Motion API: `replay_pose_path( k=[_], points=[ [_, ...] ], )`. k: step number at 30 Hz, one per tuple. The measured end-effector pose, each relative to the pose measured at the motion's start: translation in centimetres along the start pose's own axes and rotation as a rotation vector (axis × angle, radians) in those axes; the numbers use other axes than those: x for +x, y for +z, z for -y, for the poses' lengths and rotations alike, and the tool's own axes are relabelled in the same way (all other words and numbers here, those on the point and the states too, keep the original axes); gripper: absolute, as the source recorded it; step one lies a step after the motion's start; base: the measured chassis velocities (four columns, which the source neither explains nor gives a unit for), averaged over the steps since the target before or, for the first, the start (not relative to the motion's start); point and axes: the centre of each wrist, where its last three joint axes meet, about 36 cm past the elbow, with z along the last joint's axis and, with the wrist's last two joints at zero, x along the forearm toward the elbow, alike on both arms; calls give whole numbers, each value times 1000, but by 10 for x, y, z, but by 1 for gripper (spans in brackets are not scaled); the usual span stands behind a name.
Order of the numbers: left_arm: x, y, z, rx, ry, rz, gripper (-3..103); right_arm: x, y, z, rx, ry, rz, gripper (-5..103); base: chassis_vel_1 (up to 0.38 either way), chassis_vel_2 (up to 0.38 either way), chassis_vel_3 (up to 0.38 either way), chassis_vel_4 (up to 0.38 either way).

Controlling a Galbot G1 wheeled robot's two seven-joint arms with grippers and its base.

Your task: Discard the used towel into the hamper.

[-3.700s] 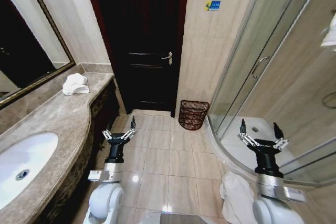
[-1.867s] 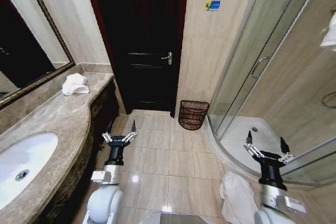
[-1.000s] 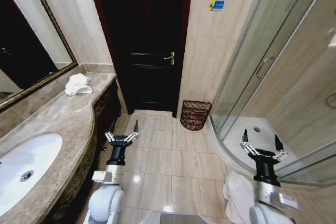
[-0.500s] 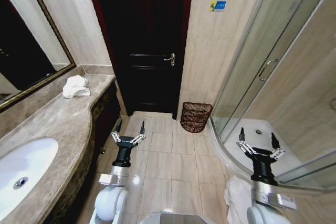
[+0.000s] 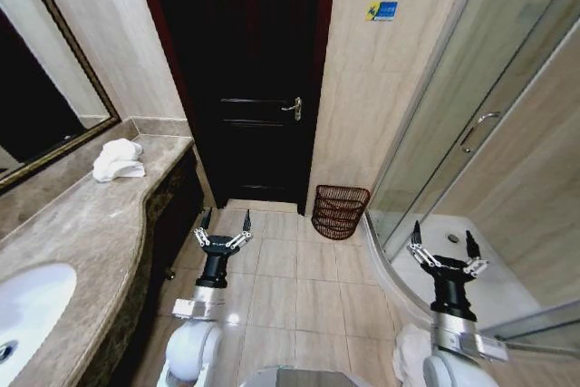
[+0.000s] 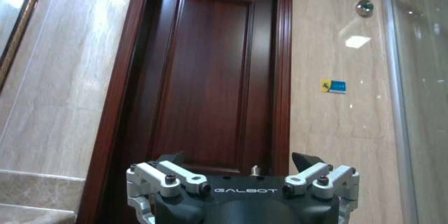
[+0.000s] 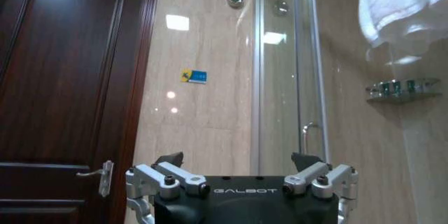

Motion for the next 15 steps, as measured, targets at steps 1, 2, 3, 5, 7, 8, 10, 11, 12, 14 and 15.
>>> replay_pose_path(
  k=[1,2,3,5,7,8,10,11,12,14,15],
  points=[
    [0,0,0,0,0,0,100,0,0,0,0,0,0,100,-127,144,137,-145],
    [0,0,0,1,0,-3,100,0,0,0,-1,-1,0,100,-127,135,137,-145],
    [1,0,0,2,0,-4,100,0,0,0,-1,-1,-1,100,-127,135,144,-140],
    [1,0,1,6,-1,-8,100,0,0,0,-2,-2,0,100,-161,121,146,-149],
    [1,-1,1,10,-2,-12,100,-1,0,-1,-3,-2,0,100,-135,118,140,-134],
    [1,-2,1,12,-1,-13,100,-1,0,-1,-4,-2,1,100,-135,151,140,-134],
    [1,-2,0,12,0,-17,100,-1,0,-1,-6,-4,2,100,-151,144,151,-134],
    [1,-2,0,12,0,-17,100,-1,0,-1,-6,-4,2,100,-141,137,151,-138],
    [1,-2,0,12,0,-17,100,-1,0,-1,-6,-4,2,100,-141,154,148,-138],
    [1,-3,0,11,-2,-18,100,-1,-1,-1,-7,-6,3,100,-135,152,140,-142],
    [1,-3,0,10,-3,-18,100,-1,-1,-2,-7,-6,4,100,-137,150,141,-151]
  ],
)
